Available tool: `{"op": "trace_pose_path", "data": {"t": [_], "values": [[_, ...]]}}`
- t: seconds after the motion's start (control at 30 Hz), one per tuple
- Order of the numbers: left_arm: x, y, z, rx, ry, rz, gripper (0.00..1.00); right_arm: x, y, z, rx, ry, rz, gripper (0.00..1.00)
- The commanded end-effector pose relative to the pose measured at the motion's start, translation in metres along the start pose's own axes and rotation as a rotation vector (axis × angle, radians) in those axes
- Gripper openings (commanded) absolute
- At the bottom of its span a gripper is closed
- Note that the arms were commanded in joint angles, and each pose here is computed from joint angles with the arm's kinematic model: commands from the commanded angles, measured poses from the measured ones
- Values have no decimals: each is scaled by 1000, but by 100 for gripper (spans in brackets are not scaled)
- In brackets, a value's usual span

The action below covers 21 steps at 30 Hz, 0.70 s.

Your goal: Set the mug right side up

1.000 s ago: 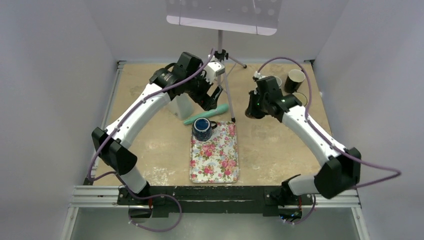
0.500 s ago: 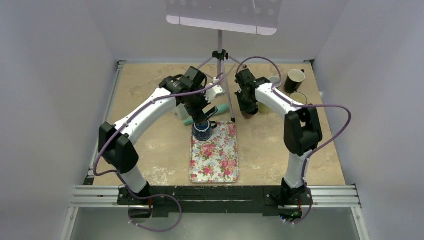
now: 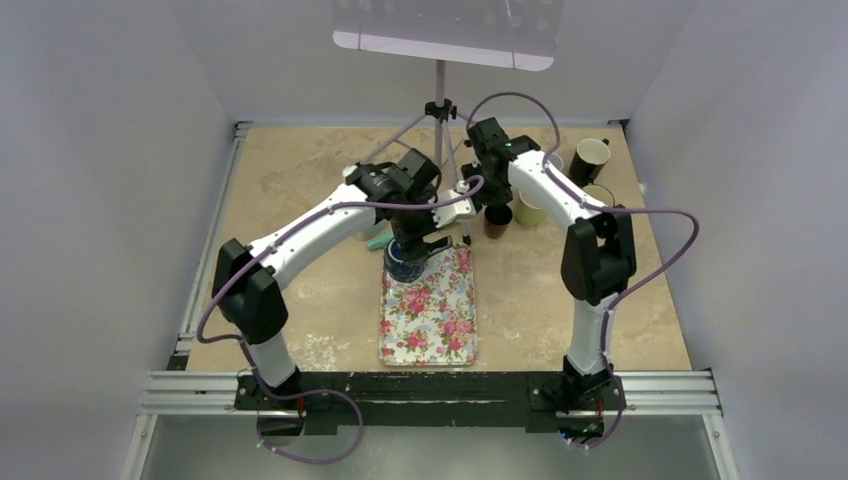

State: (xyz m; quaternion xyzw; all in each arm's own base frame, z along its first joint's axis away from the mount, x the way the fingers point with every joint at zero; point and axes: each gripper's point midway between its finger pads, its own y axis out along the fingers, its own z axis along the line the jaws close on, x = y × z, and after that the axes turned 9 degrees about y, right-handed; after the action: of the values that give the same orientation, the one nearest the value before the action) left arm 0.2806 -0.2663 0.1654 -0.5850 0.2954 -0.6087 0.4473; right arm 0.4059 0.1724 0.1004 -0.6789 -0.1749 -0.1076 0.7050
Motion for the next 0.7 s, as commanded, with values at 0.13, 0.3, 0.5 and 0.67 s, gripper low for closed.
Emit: {"op": "trace_pose_path", "data": {"t": [0.13,0.3,0.5,0.67], "values": [[23,43,17,-35,37,47,80,13,-102,-19,3,83,-215,54],[19,71,25,-25,69,102,70,-15,-108,-42,-57,127,-216,55],[-5,95,33,-8,73,227,61,-38,-104,-60,-102,158,-193,55],[-16,109,34,-9,78,273,60,-46,-100,-67,-133,173,-184,55]]}}
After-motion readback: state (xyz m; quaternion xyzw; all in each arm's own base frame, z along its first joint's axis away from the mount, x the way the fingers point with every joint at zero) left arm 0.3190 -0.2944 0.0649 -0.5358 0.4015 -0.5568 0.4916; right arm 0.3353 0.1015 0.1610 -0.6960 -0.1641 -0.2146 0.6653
